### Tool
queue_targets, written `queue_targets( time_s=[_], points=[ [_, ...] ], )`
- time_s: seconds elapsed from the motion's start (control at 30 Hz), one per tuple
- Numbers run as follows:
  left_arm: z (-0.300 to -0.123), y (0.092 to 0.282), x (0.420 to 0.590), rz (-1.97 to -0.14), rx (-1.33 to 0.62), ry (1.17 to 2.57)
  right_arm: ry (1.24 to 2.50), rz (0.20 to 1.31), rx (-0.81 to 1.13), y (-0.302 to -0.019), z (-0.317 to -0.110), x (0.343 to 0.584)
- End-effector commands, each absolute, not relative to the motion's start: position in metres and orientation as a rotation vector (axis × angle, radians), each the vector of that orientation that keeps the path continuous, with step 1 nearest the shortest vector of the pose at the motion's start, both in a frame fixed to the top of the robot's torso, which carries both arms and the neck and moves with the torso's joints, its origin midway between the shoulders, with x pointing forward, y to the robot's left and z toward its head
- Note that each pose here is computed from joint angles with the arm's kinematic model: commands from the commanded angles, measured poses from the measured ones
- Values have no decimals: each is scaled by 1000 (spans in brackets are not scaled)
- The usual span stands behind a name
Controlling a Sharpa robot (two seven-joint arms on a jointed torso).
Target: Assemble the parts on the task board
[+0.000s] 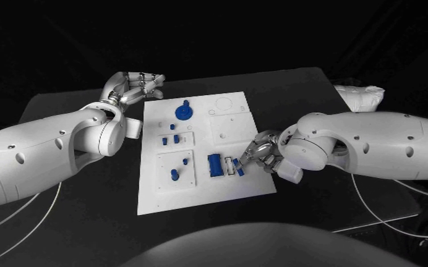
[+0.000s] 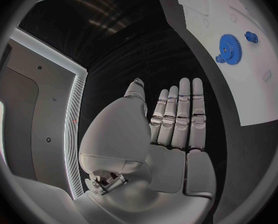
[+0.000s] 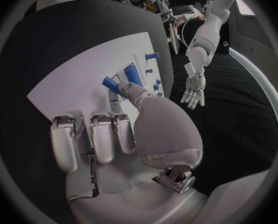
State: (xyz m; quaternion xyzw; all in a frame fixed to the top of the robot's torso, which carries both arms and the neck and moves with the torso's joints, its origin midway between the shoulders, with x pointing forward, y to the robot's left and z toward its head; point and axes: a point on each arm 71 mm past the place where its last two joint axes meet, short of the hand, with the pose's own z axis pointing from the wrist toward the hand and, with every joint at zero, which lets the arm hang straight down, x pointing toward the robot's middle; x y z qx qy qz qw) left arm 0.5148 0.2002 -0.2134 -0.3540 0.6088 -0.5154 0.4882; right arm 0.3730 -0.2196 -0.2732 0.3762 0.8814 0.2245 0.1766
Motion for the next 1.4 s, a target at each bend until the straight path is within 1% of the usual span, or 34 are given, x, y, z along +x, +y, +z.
queue_targets(
  time_s=[0.03, 0.53, 1.4],
  points=[
    [-213, 198, 514, -1271, -847, 1487, 2483, 679, 1163, -218, -275, 373],
    [-212, 198, 514, -1270, -846, 1488, 2489, 659, 1177, -217, -280, 379],
    [-213, 198, 514, -1270, -845, 1489, 2510, 615, 1165, -212, -283, 380]
  ],
)
